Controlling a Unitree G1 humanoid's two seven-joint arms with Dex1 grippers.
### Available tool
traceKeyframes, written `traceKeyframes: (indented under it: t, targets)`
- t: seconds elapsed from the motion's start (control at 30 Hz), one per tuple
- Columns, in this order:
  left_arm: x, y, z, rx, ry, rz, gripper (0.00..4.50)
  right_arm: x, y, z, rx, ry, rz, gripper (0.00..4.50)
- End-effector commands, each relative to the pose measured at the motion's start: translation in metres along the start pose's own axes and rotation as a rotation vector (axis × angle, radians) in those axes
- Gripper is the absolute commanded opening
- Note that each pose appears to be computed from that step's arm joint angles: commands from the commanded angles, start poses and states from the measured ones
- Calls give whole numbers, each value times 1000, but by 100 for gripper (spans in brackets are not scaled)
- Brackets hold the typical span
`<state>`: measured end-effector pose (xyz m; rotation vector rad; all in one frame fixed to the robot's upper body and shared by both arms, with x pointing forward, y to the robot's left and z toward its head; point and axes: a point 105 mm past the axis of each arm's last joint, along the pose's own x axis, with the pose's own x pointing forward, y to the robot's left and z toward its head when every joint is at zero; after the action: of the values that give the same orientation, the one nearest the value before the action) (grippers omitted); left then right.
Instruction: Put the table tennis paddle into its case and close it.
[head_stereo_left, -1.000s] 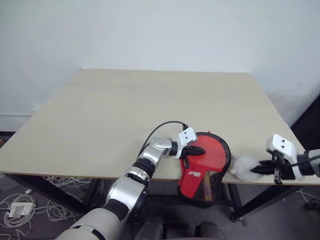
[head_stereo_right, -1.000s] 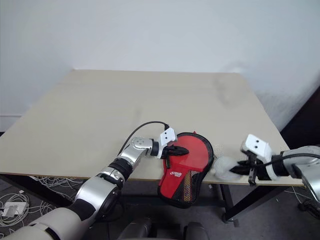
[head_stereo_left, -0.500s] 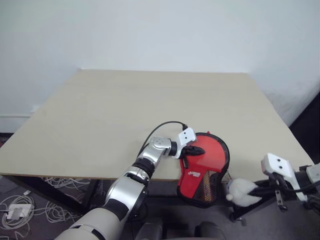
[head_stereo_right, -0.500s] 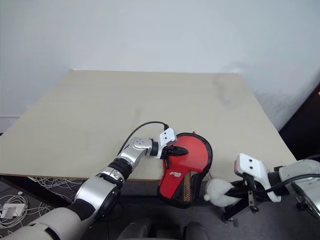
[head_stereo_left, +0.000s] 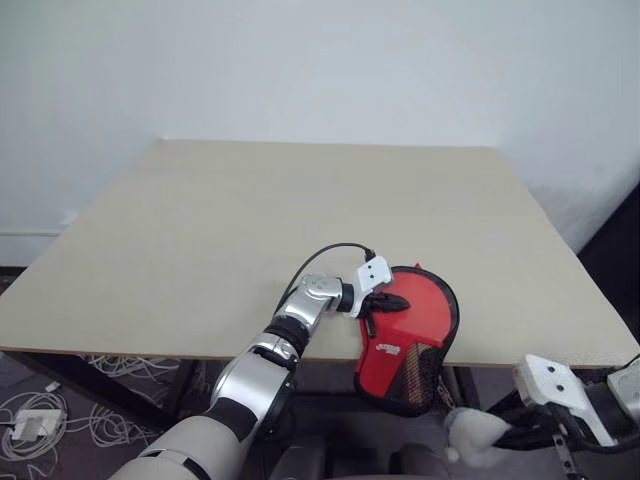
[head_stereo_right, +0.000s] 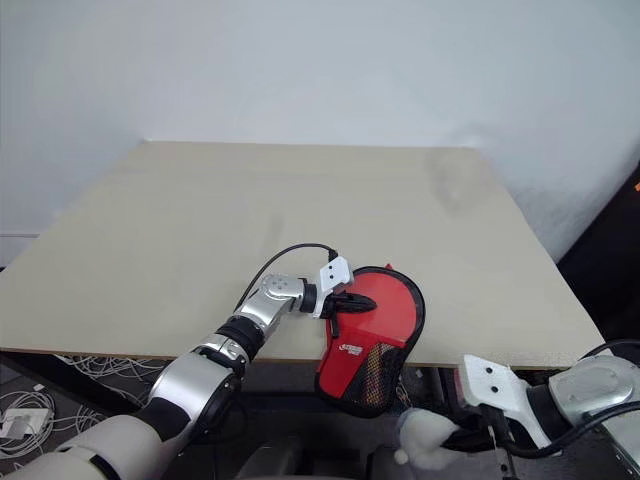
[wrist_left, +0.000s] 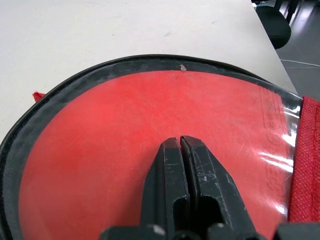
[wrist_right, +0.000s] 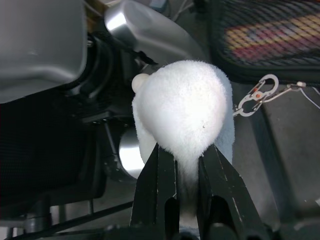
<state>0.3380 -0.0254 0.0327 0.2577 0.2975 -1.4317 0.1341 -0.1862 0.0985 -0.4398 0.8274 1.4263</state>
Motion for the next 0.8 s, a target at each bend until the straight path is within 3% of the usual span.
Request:
traceKeyframes:
  t: [0.03, 0.47, 0.8]
  targets:
    - [-2, -6, -21, -34, 82, -21, 0, 0, 11, 12, -64, -14, 54, 4]
    - [-4, -3, -21, -41, 86, -10, 0, 10, 38, 46, -257, -54, 148, 4]
    - [-5, -1, -21, -41, 86, -4, 0, 13, 34, 38, -258, -26, 138, 4]
